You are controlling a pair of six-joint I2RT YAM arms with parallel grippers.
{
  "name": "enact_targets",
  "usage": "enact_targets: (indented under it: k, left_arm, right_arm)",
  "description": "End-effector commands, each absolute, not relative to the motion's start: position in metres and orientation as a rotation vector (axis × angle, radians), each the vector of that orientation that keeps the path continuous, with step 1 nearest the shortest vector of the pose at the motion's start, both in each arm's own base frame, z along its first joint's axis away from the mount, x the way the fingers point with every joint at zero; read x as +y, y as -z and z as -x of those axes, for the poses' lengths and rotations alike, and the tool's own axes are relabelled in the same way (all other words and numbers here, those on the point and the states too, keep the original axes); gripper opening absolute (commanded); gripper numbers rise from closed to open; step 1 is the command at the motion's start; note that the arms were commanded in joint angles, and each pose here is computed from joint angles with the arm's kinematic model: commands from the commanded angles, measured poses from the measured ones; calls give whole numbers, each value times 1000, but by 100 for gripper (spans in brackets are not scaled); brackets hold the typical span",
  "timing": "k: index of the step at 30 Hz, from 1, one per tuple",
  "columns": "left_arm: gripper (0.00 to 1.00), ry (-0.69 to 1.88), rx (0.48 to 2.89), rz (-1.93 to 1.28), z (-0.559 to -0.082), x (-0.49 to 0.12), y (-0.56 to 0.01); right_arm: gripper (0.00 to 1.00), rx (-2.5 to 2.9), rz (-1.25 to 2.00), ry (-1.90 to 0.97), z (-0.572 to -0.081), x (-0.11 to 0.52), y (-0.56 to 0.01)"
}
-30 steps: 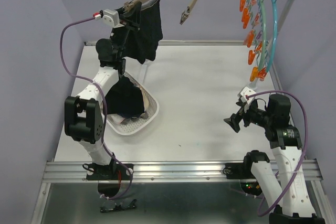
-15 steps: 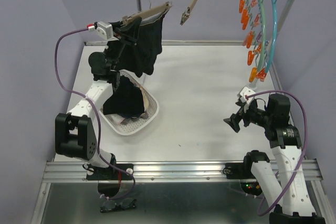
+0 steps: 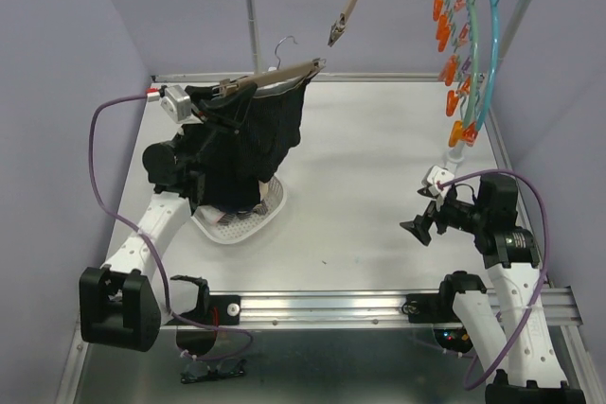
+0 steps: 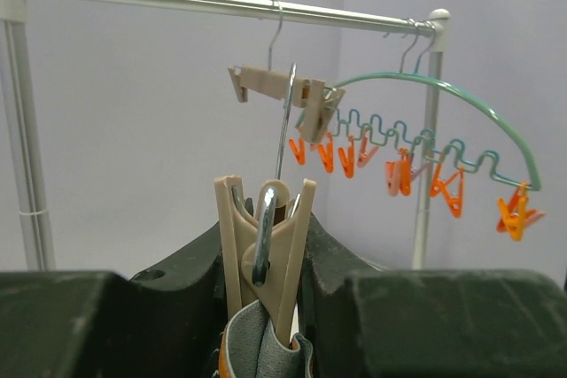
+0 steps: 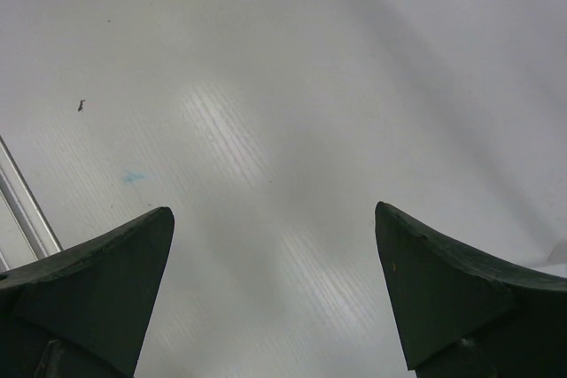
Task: Remove the underwear clipped to the hanger
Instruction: Remove the underwear from the hanger.
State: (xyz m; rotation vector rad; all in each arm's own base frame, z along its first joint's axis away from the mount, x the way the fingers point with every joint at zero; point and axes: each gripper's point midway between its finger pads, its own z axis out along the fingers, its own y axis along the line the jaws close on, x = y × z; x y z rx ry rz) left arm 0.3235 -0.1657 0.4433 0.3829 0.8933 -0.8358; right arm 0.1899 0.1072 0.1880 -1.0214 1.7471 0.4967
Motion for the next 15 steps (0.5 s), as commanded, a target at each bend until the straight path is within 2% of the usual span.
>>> enact_targets:
  k: [1, 8, 15]
  left_arm:
    - [0, 816, 591, -512, -247, -162, -493]
    - [0, 941, 719, -576, -227, -177, -456]
    - [0, 1116, 790, -680, -207, -217, -427]
  right_arm:
    - [100, 1703, 1043, -494, -191, 109, -192]
    - [100, 1696, 1065, -516, -190, 112, -190]
    - [100, 1581, 1153, -569, -186, 124, -202]
